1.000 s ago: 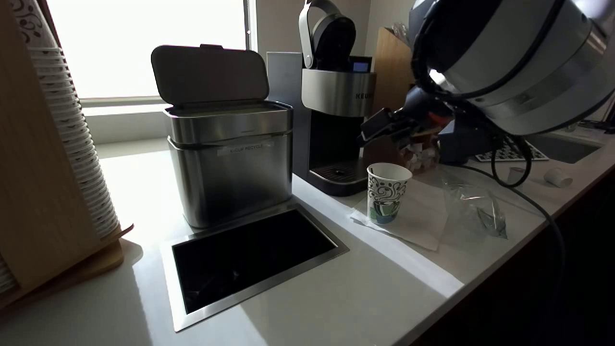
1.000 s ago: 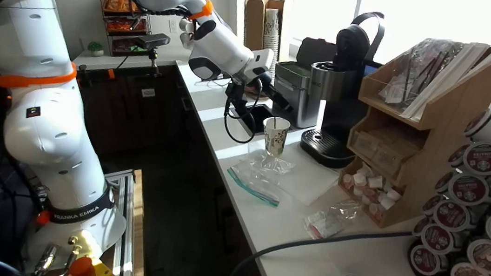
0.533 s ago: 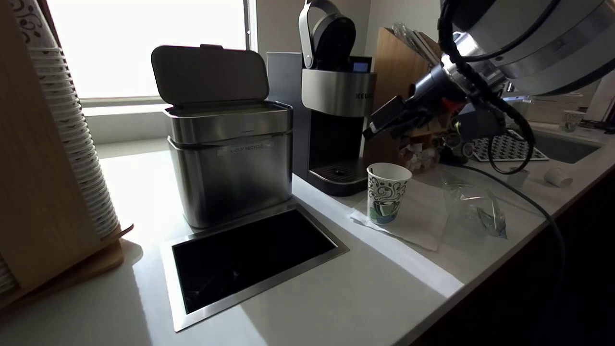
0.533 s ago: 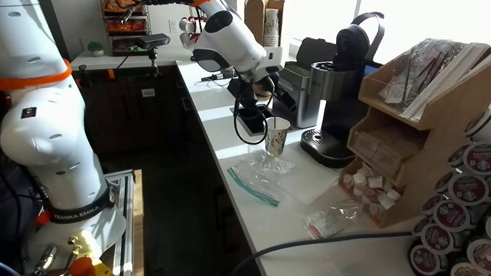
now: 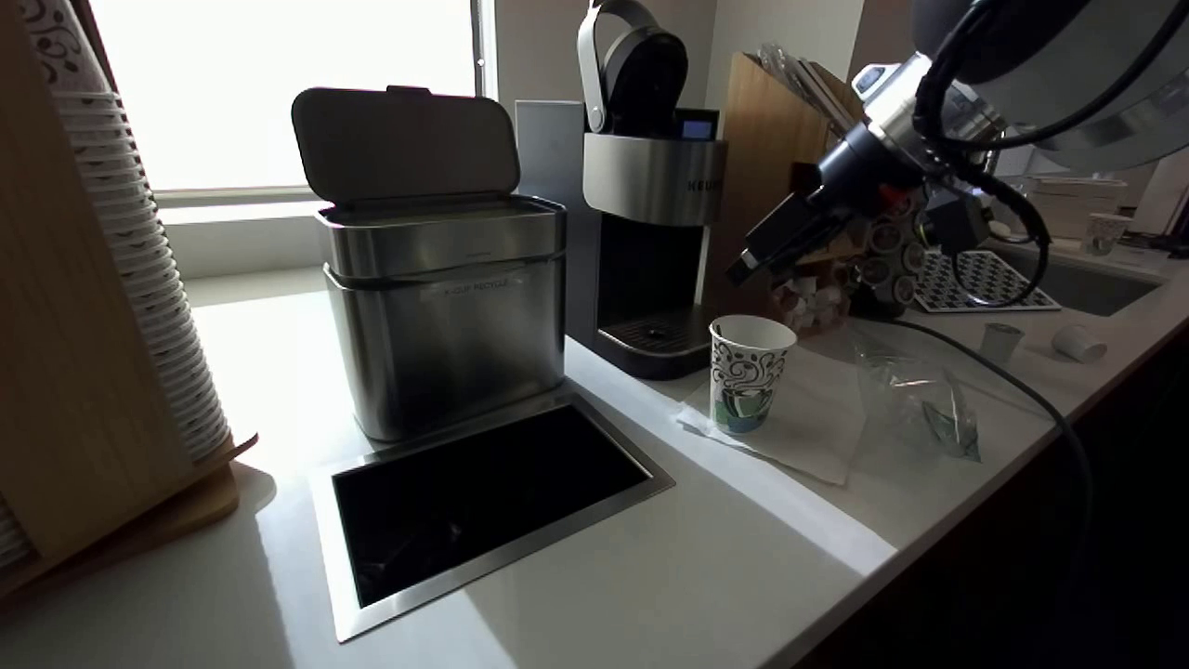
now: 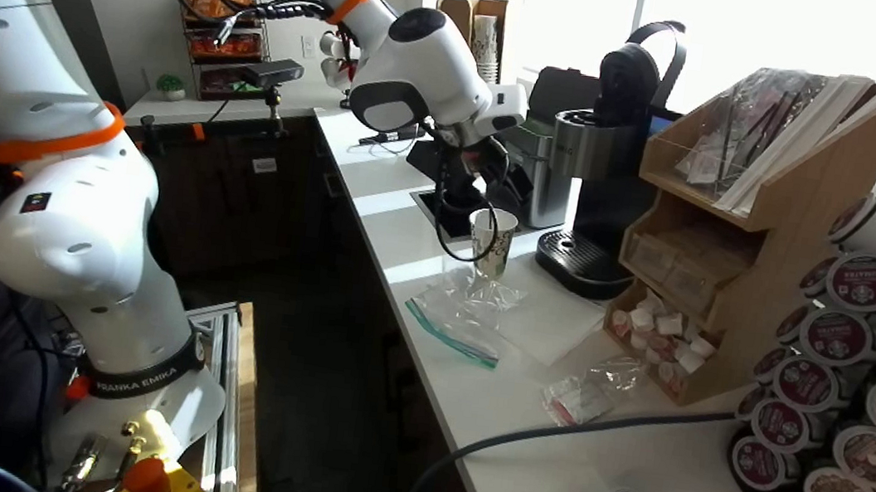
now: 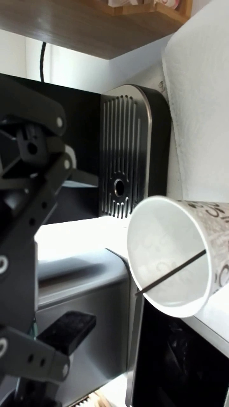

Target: Put the black straw in the coffee cup on the left.

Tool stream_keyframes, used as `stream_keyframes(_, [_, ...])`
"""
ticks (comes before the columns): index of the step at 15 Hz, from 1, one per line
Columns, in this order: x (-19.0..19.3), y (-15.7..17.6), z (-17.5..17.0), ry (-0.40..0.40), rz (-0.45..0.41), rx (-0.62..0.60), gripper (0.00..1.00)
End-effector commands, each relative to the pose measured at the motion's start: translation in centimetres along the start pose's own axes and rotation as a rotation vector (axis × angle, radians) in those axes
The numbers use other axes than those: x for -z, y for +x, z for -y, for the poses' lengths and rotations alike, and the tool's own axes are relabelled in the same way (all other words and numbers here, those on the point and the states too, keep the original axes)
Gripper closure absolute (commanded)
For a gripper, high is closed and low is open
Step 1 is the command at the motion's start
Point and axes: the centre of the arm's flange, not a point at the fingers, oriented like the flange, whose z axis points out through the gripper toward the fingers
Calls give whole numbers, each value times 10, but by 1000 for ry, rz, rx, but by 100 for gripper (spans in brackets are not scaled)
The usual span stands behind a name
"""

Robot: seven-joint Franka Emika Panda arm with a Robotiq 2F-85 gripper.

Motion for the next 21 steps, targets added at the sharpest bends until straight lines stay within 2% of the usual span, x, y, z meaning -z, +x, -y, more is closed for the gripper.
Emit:
stream_keyframes(1, [36, 24, 12, 11, 39, 30, 0])
stream_keyframes(6, [53, 37, 22, 38, 116, 43, 0])
stream_keyframes(15, [64, 44, 31, -21, 237, 48, 0])
stream_keyframes(16, [58, 43, 28, -12, 203, 56, 0])
stream_keyframes(21, [58, 44, 28, -18, 208, 54, 0])
